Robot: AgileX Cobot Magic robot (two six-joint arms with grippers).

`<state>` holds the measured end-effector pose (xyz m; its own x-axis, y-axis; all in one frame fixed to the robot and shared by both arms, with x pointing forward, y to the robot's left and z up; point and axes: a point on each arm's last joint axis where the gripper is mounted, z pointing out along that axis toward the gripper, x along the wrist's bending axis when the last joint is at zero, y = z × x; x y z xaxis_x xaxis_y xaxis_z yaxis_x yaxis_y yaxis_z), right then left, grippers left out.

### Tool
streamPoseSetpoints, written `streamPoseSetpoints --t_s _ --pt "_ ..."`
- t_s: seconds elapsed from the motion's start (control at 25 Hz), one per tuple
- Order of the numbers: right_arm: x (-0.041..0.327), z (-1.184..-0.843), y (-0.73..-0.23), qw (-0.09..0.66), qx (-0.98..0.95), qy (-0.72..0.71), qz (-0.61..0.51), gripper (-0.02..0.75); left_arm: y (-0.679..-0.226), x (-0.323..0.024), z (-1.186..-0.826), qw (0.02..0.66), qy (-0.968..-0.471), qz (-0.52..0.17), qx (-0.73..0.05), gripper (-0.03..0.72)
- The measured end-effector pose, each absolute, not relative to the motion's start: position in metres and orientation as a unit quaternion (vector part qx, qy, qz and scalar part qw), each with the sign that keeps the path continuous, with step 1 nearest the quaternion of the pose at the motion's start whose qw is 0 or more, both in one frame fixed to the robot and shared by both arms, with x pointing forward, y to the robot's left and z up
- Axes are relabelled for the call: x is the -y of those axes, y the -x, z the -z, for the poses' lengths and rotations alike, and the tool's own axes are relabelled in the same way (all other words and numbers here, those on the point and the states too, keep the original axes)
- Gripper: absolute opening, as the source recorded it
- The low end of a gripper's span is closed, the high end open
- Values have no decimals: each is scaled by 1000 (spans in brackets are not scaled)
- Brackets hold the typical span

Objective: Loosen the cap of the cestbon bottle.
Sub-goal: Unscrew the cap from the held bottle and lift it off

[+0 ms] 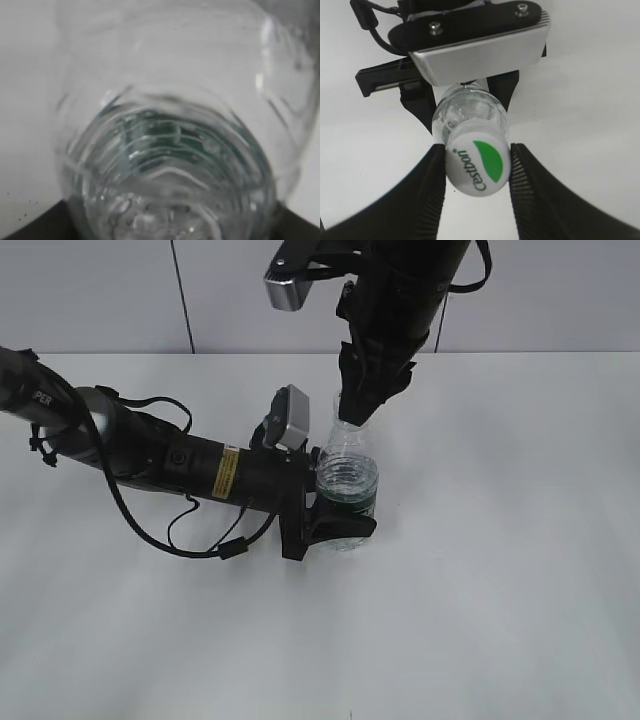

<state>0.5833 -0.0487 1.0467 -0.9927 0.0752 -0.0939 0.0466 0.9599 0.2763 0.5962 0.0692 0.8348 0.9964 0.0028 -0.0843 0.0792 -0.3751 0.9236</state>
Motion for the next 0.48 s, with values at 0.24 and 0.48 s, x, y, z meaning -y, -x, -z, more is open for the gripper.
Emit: streamPoseSetpoints --t_s 0.24,0.48 --pt "52 -1063 -578 68 -986 -28 -147 293 -596 -69 -835 559 -828 36 -24 411" --pt "54 -1070 -576 73 -985 -43 -153 293 -596 -69 -835 559 -828 36 -24 411"
